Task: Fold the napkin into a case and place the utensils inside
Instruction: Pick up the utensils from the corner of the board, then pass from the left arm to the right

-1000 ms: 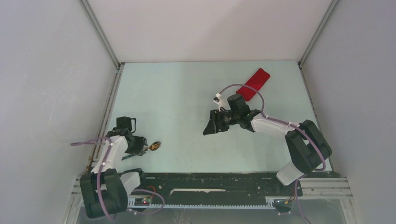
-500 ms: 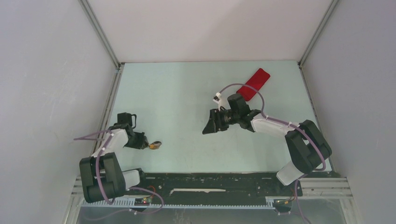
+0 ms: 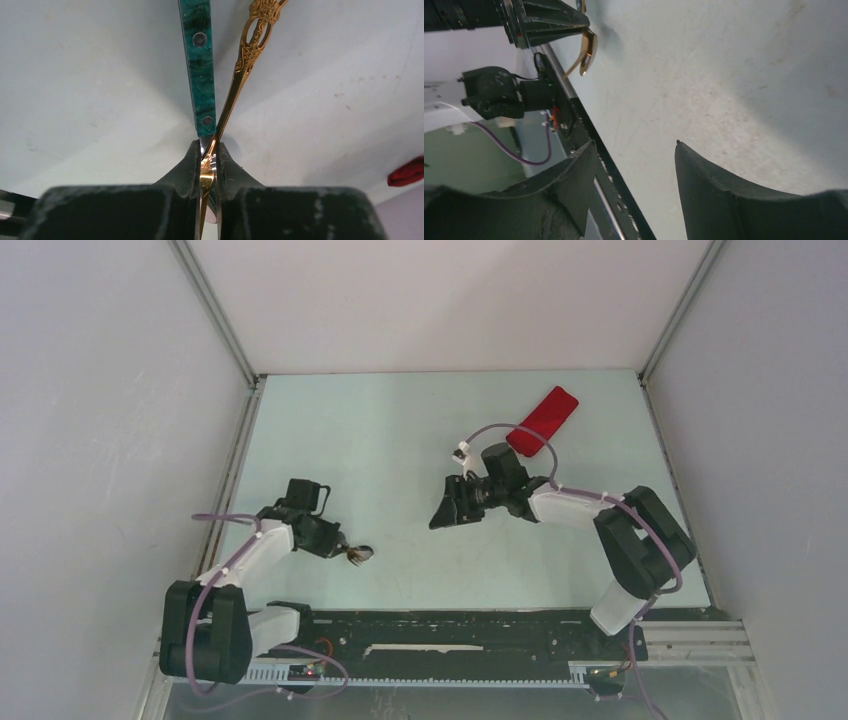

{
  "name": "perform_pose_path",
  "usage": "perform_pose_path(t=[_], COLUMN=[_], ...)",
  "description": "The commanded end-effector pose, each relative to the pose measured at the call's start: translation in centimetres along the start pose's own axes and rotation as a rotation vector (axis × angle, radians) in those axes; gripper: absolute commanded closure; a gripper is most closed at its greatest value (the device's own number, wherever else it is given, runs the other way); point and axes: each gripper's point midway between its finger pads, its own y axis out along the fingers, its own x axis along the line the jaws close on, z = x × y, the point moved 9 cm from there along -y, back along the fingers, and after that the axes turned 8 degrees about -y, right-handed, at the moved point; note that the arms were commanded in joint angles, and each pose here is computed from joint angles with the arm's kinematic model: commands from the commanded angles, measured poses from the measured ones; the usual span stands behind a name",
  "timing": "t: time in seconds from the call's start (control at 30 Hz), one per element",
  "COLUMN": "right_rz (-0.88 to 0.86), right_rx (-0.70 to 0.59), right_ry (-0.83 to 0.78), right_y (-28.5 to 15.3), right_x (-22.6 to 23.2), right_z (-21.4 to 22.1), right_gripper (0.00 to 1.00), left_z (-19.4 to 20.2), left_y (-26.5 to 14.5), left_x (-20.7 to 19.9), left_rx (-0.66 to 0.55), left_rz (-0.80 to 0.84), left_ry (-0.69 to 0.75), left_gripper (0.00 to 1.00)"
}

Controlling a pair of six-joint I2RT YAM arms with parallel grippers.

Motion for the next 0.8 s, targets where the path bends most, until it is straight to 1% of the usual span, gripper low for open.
perform_pose_path(t=[0.0, 0.13, 0.2, 0.3, 0.4, 0.47, 0.6, 0.77], right_rz=[-0.108, -0.183, -0.187, -0.176, -0.166, -0.154, -0.117, -0.092], right_rx=[0.0, -0.013, -0.033, -0.054, -0.042, -0.047, -0.024, -0.01], right_ry=[0.049, 0.143, 0.171, 0.19, 0.257, 0.303, 0.329, 0.332], right_y=[2.4, 4.9, 5.8, 7.2, 8.8, 9.7, 11.2, 12.2], right_x=[1.6, 4.1, 5.2, 6.2, 5.7, 4.8, 3.8, 4.2], right_z=[-0.3, -0.1, -0.1, 0.0, 0.4, 0.4, 0.4, 0.5], right_gripper=[0.34, 0.35, 0.38, 0.39, 0.39, 0.42, 0.49, 0.52], left_z=[1.3, 1.9, 2.1, 2.3, 2.6, 2.6, 2.7, 2.8], left_y=[-1.7, -1.9, -1.7, -1.2, -1.0, -0.9, -0.7, -0.6], left_x=[-1.6, -1.7, -1.6, -1.7, -1.6, -1.5, -1.1, -0.9], left_rx=[0.046, 0.1, 0.119, 0.157, 0.187, 0.188, 0.199, 0.21], left_rz=[0.096, 0.156, 0.162, 0.182, 0.183, 0.181, 0.185, 0.188], left_ry=[-0.062, -0.111, -0.134, -0.162, -0.164, -0.157, -0.166, -0.164], left_gripper=[1.0, 1.0, 1.0, 1.0, 1.0, 1.0, 1.0, 1.0])
